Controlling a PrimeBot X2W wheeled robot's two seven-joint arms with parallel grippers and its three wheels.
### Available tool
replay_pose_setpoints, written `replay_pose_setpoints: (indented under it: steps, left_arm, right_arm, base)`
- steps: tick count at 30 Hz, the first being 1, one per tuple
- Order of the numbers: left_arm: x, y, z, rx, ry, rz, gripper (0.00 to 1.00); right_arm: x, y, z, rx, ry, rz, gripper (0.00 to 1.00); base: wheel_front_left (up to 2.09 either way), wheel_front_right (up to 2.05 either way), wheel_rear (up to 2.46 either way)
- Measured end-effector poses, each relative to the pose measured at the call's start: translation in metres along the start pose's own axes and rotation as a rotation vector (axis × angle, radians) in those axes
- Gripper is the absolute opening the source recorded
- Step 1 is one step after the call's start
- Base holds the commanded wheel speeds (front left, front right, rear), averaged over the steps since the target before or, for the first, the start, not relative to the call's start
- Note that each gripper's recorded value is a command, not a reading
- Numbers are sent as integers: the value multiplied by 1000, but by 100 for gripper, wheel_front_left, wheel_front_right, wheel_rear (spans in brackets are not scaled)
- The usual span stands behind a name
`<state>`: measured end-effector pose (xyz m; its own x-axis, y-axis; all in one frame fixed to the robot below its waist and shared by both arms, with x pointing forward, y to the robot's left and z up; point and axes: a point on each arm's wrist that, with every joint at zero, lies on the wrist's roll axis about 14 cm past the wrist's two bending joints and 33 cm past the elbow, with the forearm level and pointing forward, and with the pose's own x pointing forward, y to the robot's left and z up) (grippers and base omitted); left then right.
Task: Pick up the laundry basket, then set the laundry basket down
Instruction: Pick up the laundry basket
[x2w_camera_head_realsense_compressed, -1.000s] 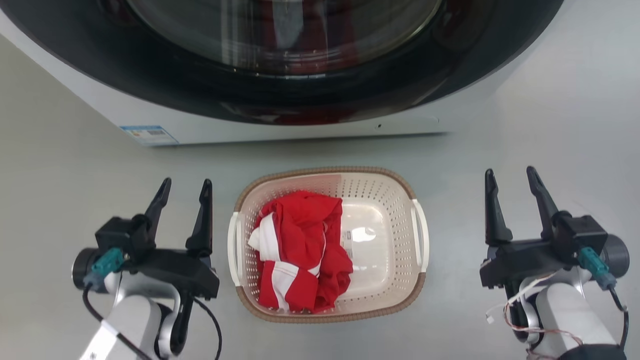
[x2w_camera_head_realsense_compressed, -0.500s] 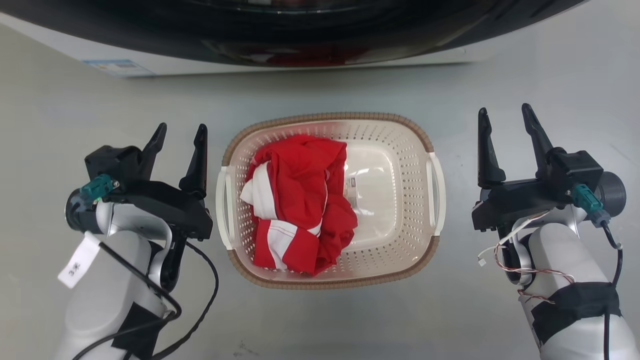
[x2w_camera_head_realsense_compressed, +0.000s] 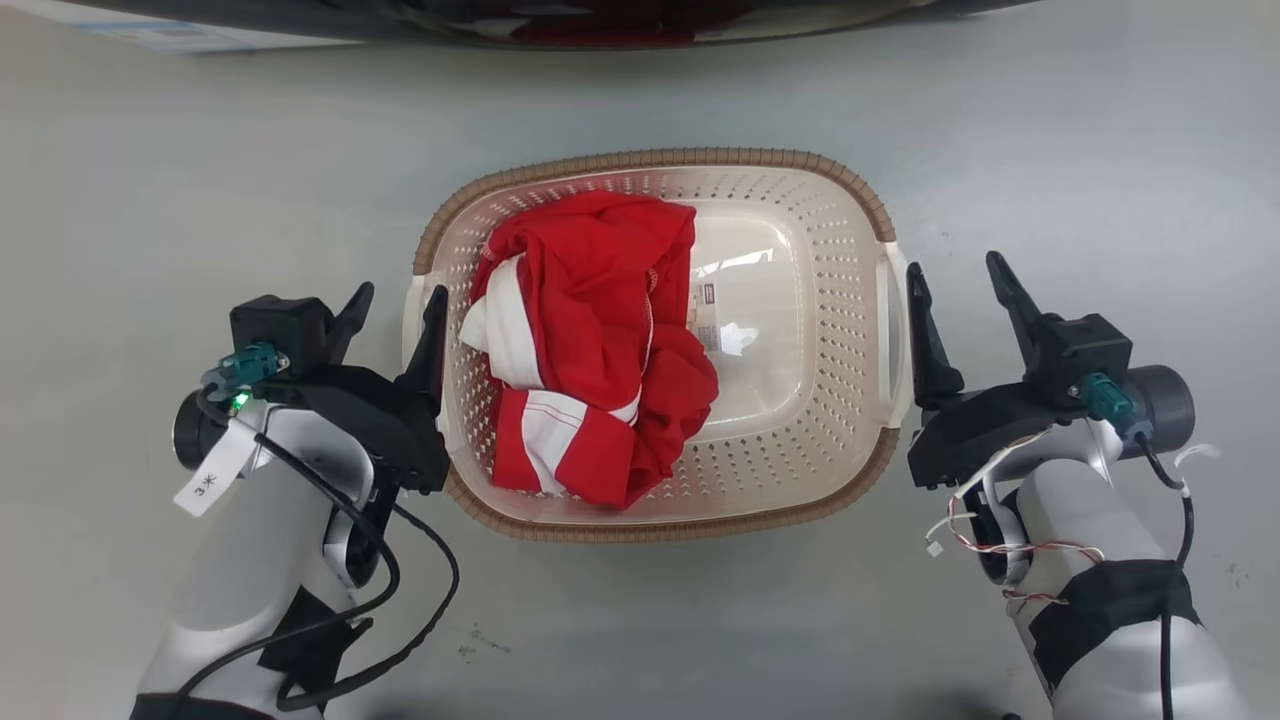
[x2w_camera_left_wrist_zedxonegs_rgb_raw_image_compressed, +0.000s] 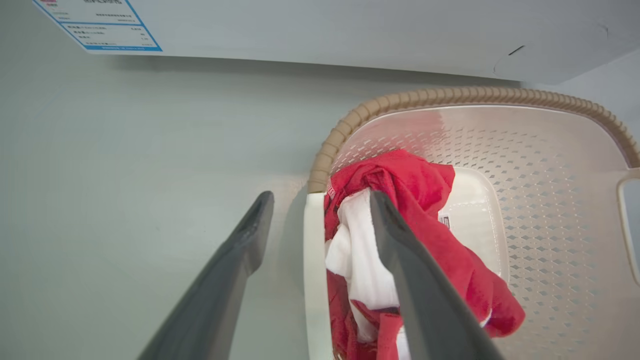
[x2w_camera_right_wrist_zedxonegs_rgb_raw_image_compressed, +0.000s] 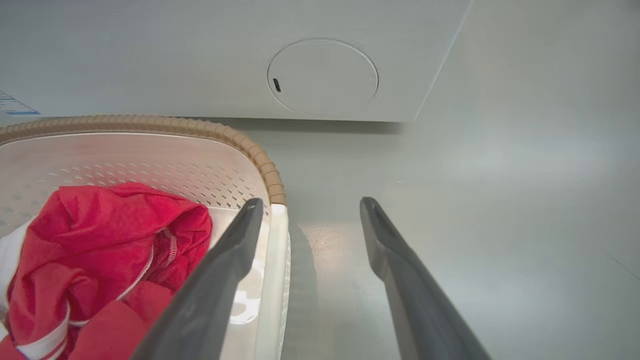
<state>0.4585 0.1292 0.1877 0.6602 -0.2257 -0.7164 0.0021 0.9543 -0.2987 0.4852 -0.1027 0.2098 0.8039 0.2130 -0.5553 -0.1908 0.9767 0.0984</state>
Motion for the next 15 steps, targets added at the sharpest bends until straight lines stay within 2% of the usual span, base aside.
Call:
replay_pose_setpoints:
  steps: [7,15]
  left_arm:
    - [3,11,-36,-1,103,20,100]
    - [14,21,-46,1,147,39,100]
  right_arm:
    - [6,4,-24,0,65,18,100]
    - [12,8,-45,-4,122,41,100]
  base:
    - [0,0,0]
    - [0,0,0]
